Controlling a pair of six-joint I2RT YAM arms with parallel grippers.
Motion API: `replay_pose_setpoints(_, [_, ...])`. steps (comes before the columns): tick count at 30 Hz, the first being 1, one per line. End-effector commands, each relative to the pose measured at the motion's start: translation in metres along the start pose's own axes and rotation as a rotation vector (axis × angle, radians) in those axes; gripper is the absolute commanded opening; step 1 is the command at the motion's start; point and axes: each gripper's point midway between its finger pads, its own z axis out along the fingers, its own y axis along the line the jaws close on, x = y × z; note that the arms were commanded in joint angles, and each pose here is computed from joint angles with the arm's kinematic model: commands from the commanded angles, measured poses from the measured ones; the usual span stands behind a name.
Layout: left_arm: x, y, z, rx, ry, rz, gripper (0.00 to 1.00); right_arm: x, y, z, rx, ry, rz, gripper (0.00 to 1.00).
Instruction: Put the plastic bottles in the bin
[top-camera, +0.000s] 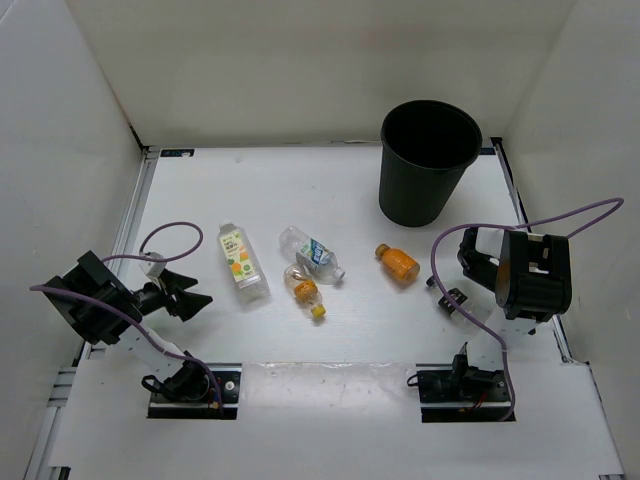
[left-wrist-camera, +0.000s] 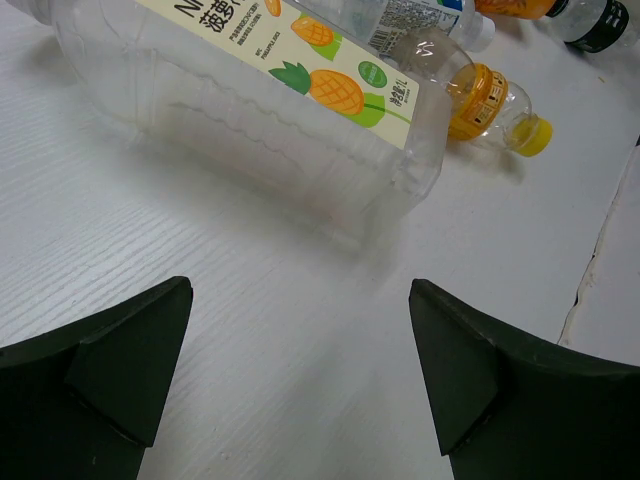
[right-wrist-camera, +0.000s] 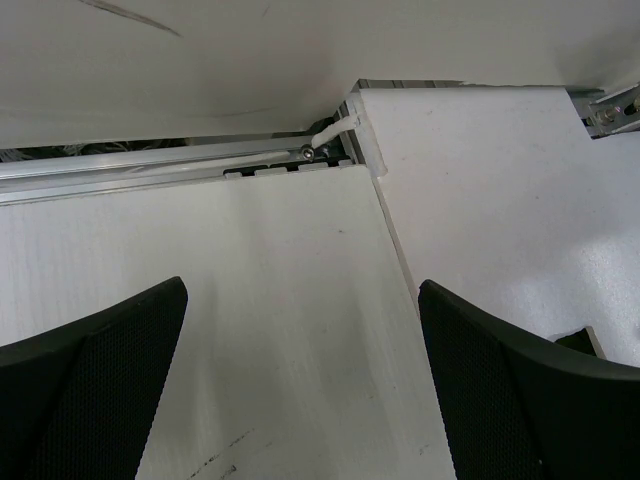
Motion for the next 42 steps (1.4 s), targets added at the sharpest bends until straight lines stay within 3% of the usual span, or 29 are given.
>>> replay_pose_setpoints(1, [-0.014, 0.0, 0.0, -0.008, -0.041, 0.089, 1.0, -0.018, -0.012, -0.001, 0.03, -0.053, 0.034, 1.0])
replay_pose_setpoints(9, [-0.016, 0.003, 0.0, -0.013, -0.049, 0.089, 1.0, -0.018, -0.012, -0.001, 0.03, -0.053, 0.034, 1.0])
replay_pose_setpoints(14, [-0.048, 0.027, -0.014, -0.096, -0.145, -0.066, 1.0, -0.035, -0.002, -0.009, -0.004, -0.05, -0.092, 1.0])
replay_pose_setpoints(17, [-0.065, 0.023, -0.026, -0.17, -0.174, 0.048, 1.0, -0.053, 0.008, -0.016, -0.03, -0.045, -0.133, 1.0])
replay_pose_setpoints(22, [-0.111, 0.006, -0.039, -0.249, -0.179, 0.281, 1.0, -0.097, -0.003, -0.032, -0.134, -0.057, 0.023, 1.0])
replay_pose_setpoints(23, [-0.125, 0.005, -0.041, -0.258, -0.202, 0.305, 1.0, -0.107, 0.0, -0.036, -0.163, -0.051, 0.069, 1.0])
replay_pose_setpoints(24, [-0.136, 0.004, -0.044, -0.259, -0.217, 0.284, 1.0, -0.113, -0.001, -0.042, -0.199, -0.059, 0.008, 1.0])
replay_pose_setpoints(26, [-0.165, 0.005, -0.053, -0.27, -0.222, 0.328, 1.0, -0.129, 0.014, -0.063, -0.34, -0.026, 0.083, 1.0])
replay_pose_setpoints(28, [-0.187, -0.005, -0.051, -0.253, -0.188, 0.402, 1.0, -0.144, 0.014, -0.082, -0.514, -0.033, -0.037, 1.0])
replay_pose_setpoints(29, [-0.19, -0.008, -0.051, -0.25, -0.167, 0.421, 1.0, -0.145, 0.044, -0.115, -0.743, 0.037, 0.01, 1.0])
replay_pose_setpoints(30, [-0.192, -0.009, -0.052, -0.257, -0.15, 0.437, 1.0, -0.146, 0.036, -0.126, -0.897, -0.003, -0.087, 1.0])
replay_pose_setpoints(32, [-0.199, -0.003, -0.055, -0.28, -0.112, 0.391, 1.0, -0.158, 0.041, -0.157, -1.119, -0.029, -0.032, 1.0])
replay_pose_setpoints(33, [-0.192, 0.019, -0.064, -0.377, -0.005, 0.323, 1.0, -0.165, 0.031, -0.164, -1.188, -0.063, -0.016, 1.0])
replay_pose_setpoints(34, [-0.19, 0.028, -0.053, -0.45, 0.013, 0.081, 1.0, -0.157, 0.032, -0.171, -1.252, -0.054, -0.041, 1.0])
replay_pose_setpoints(36, [-0.191, 0.064, -0.061, -0.642, 0.125, 0.159, 1.0, -0.153, 0.03, -0.181, -1.328, -0.065, -0.078, 1.0])
replay_pose_setpoints(38, [-0.195, 0.059, -0.037, -0.627, 0.16, 0.134, 1.0, -0.14, 0.031, -0.193, -1.421, -0.077, -0.19, 1.0])
replay_pose_setpoints(40, [-0.193, 0.073, -0.033, -0.752, 0.254, 0.131, 1.0, -0.117, 0.032, -0.212, -1.542, -0.031, -0.308, 1.0])
replay_pose_setpoints(42, [-0.201, 0.075, -0.003, -0.793, 0.339, 0.172, 1.0, -0.096, 0.035, -0.222, -1.578, 0.008, -0.44, 1.0])
